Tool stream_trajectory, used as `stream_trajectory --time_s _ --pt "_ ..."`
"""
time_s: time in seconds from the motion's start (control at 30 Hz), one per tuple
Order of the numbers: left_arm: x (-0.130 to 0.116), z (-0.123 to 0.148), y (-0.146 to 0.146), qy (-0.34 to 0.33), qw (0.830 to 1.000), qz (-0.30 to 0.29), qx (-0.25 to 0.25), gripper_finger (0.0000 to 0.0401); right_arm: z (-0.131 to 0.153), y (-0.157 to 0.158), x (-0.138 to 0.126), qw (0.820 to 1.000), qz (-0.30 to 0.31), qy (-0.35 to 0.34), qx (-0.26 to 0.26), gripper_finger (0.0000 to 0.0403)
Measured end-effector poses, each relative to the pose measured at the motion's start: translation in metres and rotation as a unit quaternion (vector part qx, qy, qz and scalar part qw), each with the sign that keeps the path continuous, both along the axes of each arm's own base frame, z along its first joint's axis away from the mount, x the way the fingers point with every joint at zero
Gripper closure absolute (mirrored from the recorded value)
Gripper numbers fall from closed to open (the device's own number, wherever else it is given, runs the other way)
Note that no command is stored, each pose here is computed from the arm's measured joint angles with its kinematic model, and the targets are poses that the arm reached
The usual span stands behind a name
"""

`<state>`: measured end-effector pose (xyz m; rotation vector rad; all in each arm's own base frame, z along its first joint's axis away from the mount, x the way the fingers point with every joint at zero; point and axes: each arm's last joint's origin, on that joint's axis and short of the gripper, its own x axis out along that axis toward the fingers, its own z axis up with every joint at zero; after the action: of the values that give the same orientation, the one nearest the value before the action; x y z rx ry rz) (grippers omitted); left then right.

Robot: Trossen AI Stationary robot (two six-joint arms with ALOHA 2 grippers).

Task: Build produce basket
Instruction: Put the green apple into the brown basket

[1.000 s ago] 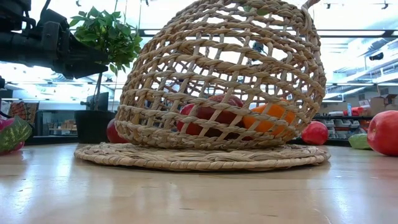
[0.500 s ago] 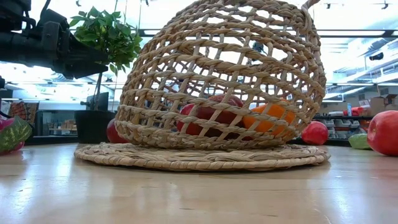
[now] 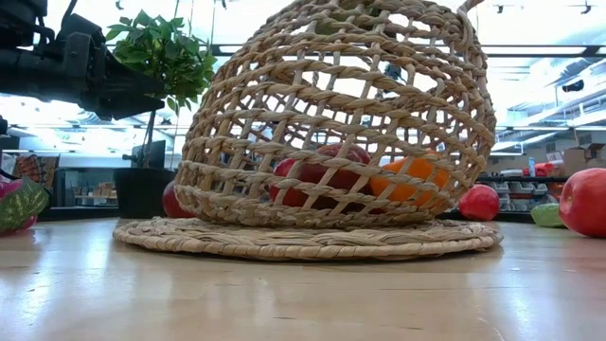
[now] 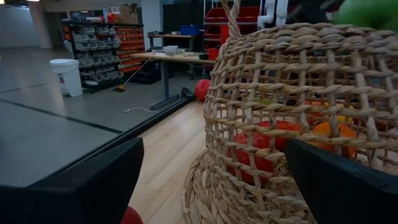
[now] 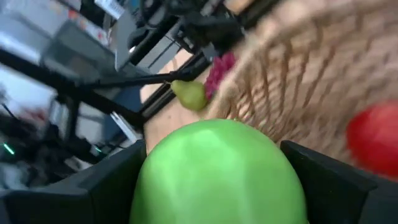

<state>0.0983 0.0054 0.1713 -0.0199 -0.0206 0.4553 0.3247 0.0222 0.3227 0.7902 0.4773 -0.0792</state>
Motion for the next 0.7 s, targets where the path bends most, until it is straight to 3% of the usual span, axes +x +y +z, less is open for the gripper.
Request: stream_trajectory --time_s 0.17,0.43,0.53,0.7 --pt "0.0 0.0 0.0 0.0 1.0 0.0 0.0 0.0003 -0.01 -0.012 0.007 0.993 0.003 0.033 0.115 0.0037" --pt "0.0 0.0 0.0 0.0 1.0 0.0 0.0 0.0003 -0.002 -0.034 0.0 0.99 0.039 0.023 0.137 0.0037" --pt "0.0 0.0 0.0 0.0 1.0 0.0 0.0 0.0003 0.004 -0.042 -0.006 0.985 0.094 0.01 0.143 0.0037" --pt "0.0 0.0 0.0 0.0 1.0 0.0 0.0 0.0003 0.024 -0.049 -0.023 0.958 0.225 -0.029 0.178 0.0037"
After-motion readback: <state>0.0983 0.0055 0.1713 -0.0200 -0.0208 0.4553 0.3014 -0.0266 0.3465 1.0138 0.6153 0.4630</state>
